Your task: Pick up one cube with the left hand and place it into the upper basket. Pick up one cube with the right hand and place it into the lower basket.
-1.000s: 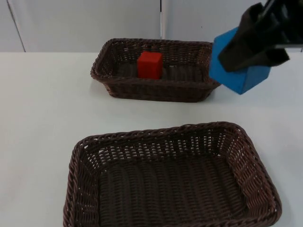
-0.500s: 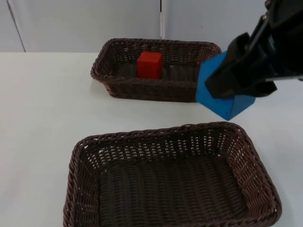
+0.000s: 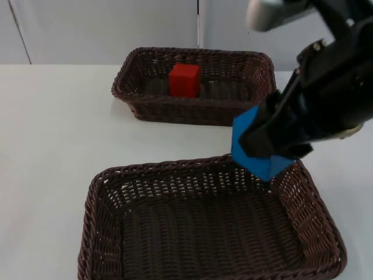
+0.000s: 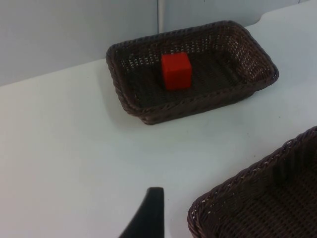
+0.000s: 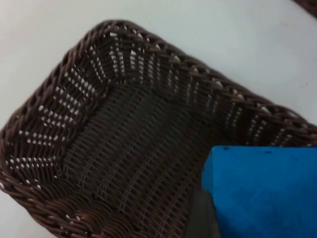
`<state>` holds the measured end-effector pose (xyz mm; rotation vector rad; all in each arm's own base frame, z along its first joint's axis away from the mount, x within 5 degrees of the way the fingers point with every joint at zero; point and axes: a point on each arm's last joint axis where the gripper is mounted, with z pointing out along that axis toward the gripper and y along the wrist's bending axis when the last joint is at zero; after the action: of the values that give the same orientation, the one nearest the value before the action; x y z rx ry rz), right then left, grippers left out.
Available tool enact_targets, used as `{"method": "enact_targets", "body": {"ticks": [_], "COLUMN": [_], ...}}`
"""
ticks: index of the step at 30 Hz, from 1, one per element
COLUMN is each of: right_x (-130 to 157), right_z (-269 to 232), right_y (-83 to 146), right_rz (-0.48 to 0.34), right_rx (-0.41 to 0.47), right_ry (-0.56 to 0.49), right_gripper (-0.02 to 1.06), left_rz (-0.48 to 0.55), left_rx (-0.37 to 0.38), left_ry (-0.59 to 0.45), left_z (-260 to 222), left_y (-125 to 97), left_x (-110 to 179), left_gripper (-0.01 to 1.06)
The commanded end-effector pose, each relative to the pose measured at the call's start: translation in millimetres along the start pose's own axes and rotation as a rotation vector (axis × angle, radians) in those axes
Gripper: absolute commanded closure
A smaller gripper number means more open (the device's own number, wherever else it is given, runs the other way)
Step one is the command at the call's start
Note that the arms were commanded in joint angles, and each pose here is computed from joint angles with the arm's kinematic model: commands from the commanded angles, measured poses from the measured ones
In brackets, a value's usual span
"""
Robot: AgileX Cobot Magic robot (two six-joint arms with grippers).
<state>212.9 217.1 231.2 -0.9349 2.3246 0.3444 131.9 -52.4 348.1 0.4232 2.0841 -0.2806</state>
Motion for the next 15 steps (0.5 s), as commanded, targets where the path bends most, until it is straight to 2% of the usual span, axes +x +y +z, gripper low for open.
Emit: {"method": "enact_targets", "body": {"ticks": [1,15], "right_x": [-0.2,20.9], "right_z": [7.1,78.4], "right_y": [2.6,2.6], "right_rz": [0.0,0.003], "right_rx": [-0.009,-0.007], "right_ry": [-0.01,0.075], "right_gripper": [1.05,1.05], "left_rz": [-0.002,0.001], "left_rx": [0.008,0.005], "left_ry": [0.004,0.004], "left_z": [-0.6,-0.6], "left_y": [-1.1,-0.9], "left_x": [2.0,2.0], "left_gripper": [0.16,0.16]}}
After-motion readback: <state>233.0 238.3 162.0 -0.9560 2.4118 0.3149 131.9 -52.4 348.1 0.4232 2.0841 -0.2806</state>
